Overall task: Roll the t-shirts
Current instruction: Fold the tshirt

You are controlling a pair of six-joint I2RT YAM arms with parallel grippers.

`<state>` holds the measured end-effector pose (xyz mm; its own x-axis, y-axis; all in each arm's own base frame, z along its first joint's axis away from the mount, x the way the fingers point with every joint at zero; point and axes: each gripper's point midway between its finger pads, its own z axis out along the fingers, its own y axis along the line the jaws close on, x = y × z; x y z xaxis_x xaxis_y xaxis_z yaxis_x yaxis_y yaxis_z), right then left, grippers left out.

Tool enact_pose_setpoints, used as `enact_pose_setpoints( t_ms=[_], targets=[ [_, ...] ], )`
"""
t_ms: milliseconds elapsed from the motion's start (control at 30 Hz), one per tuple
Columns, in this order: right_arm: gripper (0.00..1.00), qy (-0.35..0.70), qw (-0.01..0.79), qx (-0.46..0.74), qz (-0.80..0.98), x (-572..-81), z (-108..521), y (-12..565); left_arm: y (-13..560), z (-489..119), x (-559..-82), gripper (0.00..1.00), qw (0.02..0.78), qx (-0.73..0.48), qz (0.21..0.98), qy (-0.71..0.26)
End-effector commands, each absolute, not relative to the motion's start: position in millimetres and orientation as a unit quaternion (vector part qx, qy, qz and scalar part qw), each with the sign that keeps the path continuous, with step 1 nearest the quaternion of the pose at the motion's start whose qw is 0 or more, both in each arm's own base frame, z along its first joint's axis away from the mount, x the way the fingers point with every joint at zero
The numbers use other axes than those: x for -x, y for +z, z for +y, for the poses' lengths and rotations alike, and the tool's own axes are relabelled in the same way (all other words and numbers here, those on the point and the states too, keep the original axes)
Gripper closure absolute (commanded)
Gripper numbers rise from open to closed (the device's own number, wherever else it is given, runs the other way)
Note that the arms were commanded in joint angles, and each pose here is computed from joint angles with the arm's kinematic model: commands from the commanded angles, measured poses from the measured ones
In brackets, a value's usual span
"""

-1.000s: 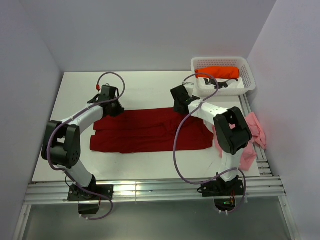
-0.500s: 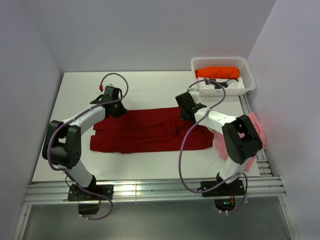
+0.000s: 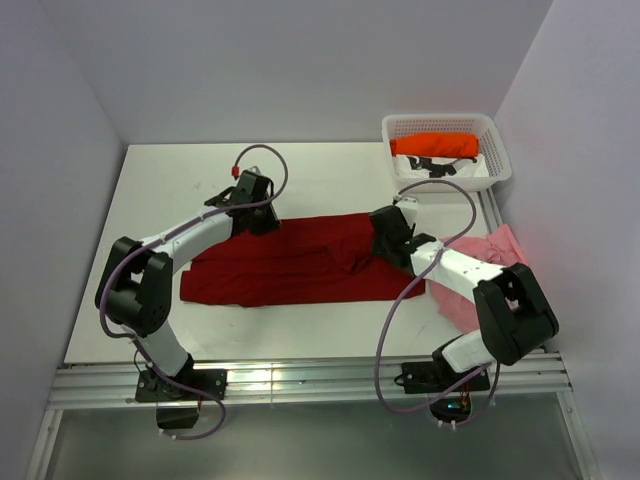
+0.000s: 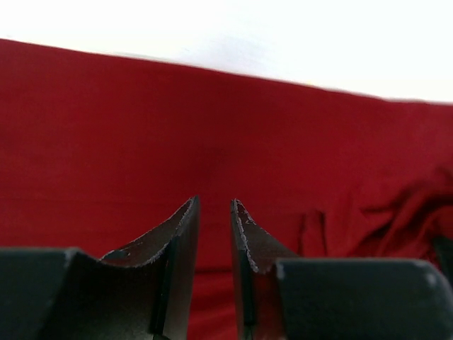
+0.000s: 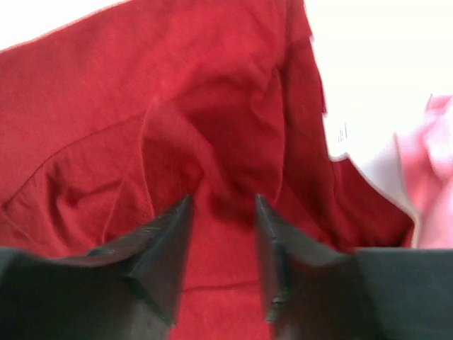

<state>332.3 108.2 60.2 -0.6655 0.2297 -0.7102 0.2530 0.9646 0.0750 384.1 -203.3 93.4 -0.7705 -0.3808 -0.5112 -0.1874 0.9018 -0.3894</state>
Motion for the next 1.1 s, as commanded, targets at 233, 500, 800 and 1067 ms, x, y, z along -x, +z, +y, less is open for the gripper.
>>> enact_pose_setpoints(
  t_ms=[233,500,800,1067],
  targets=[
    [0.38,0.046,0.448,-0.189,0.872,-319.3,99.9,96.7,116.5,-269.9,-370.9,0.71,0.305,0.106,0.927,-0.191],
    [0.38,0.027,0.441,-0.172,0.881,-364.8,119.4,119.6,110.6,-321.0,-355.7,0.71,0.287,0.069,0.932,-0.208],
    [0.40,-0.054,0.380,-0.159,0.910,-402.3,125.1,84.6,92.3,-349.3,-339.2,0.71,0.270,0.044,0.940,-0.202],
    [0.48,-0.111,0.373,-0.166,0.906,-394.1,103.8,76.0,88.4,-353.5,-335.8,0.71,0.267,0.038,0.942,-0.199]
  ],
)
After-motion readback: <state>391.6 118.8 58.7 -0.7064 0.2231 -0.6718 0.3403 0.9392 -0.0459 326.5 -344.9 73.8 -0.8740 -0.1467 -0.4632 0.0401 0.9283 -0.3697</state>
